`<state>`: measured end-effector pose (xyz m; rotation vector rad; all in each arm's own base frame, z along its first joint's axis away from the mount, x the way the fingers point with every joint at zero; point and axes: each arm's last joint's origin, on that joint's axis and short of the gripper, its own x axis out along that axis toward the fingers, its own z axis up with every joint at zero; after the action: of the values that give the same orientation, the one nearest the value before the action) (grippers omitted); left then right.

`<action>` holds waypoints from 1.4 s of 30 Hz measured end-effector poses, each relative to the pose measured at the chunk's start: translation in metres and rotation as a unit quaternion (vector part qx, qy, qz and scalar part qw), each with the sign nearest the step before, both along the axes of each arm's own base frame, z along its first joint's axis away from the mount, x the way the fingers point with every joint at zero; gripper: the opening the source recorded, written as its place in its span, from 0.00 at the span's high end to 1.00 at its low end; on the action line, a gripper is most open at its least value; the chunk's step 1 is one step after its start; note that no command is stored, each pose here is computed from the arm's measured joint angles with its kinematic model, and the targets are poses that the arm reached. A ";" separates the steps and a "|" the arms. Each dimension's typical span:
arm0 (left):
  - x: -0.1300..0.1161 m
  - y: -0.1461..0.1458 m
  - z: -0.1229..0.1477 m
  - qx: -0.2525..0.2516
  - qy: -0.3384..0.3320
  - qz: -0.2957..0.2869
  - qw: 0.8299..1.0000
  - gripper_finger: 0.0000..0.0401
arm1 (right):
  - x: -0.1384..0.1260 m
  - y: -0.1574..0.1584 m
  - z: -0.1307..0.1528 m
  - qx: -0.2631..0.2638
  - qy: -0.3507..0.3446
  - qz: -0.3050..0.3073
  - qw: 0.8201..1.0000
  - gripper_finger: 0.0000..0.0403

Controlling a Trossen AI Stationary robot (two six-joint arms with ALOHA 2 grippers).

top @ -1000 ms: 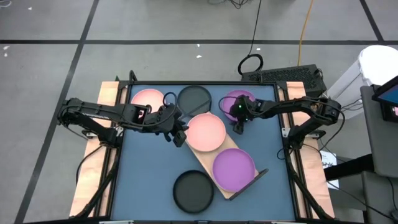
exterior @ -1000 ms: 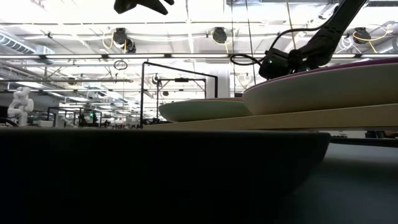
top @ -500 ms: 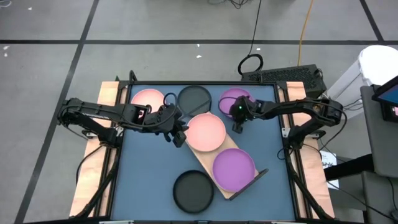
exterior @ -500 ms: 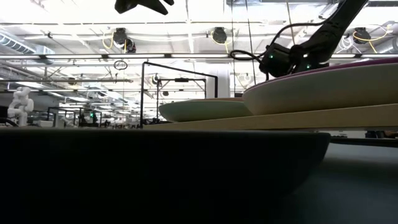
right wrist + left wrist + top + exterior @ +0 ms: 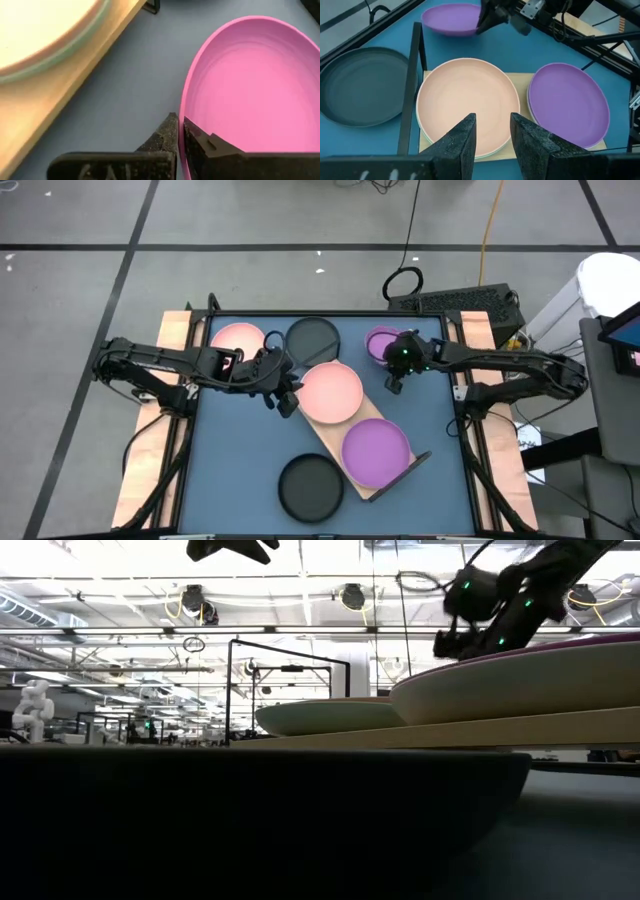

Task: Place and stack plates onto a shelf
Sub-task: Stack the purple plate on top of the light orange plate on the shelf

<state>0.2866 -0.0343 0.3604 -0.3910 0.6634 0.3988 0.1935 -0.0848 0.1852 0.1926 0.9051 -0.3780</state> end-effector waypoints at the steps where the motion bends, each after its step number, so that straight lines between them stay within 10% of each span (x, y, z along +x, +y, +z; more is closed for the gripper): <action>1: 0.000 0.000 0.000 0.002 0.001 -0.002 1.000 0.69 | -0.003 0.002 0.004 -0.002 -0.006 -0.006 1.000 1.00; 18: -0.001 0.000 -0.001 0.009 0.007 -0.008 1.000 0.69 | -0.013 0.044 0.079 0.048 -0.112 -0.053 0.991 1.00; 42: -0.024 -0.052 -0.011 -0.067 0.062 -0.006 0.996 0.69 | 0.048 0.111 0.162 0.034 -0.088 0.061 0.994 1.00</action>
<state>0.2623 -0.0858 0.3495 -0.4929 0.8167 0.3706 0.2414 0.0265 0.3469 0.2286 0.7515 -0.2139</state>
